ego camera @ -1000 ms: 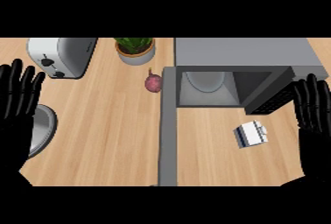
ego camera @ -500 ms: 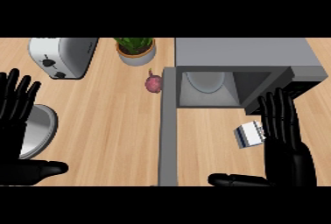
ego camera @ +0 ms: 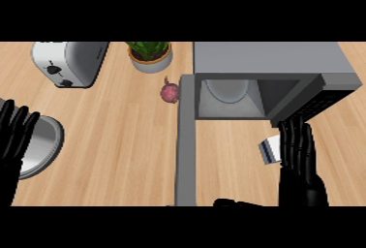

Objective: Pick up the milk, place it into the microwave and close the microwave

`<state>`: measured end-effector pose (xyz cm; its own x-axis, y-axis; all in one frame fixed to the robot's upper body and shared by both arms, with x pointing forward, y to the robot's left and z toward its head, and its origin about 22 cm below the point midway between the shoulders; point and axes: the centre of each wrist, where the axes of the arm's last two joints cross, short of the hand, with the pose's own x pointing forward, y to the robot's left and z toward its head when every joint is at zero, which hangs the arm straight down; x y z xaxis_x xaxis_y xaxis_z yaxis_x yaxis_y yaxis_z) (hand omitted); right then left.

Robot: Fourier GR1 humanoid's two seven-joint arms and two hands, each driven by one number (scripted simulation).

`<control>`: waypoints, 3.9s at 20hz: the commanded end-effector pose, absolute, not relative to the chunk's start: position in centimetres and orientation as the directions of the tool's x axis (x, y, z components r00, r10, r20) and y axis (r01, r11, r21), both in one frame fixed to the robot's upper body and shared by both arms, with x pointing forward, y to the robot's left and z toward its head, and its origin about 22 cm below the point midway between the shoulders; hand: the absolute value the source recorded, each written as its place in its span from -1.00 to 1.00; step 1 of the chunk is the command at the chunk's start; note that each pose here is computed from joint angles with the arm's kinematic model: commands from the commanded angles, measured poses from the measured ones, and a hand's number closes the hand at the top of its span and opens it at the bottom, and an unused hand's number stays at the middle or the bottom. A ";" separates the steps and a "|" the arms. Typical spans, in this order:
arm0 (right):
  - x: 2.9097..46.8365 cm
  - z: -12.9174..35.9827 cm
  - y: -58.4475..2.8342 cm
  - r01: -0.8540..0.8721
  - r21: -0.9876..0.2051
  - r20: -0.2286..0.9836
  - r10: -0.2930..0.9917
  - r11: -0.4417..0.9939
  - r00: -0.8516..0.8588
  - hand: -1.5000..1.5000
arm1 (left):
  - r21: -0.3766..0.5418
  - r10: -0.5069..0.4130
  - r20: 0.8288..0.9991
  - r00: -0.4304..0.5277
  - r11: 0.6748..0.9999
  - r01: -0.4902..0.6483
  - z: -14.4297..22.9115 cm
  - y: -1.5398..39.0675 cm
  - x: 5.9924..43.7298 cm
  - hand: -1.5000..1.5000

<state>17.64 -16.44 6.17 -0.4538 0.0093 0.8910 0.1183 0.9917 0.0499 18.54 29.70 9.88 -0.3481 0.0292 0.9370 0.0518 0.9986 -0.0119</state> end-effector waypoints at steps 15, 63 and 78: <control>19.8 0.9 -19.4 0.389 -0.043 0.897 0.207 0.920 -0.390 -1.00 | -0.009 0.021 0.941 -0.338 0.999 0.037 7.3 30.2 14.0 -1.00; 22.7 -15.7 -31.0 0.342 -0.099 0.972 0.164 0.934 -0.166 -1.00 | -0.012 0.024 0.942 -0.335 0.999 0.039 7.2 32.0 12.5 -1.00; 22.4 -16.9 -30.6 0.353 0.052 0.961 0.049 0.934 -0.271 1.00 | -0.012 0.031 0.939 -0.343 0.998 0.059 6.5 33.9 12.1 -1.00</control>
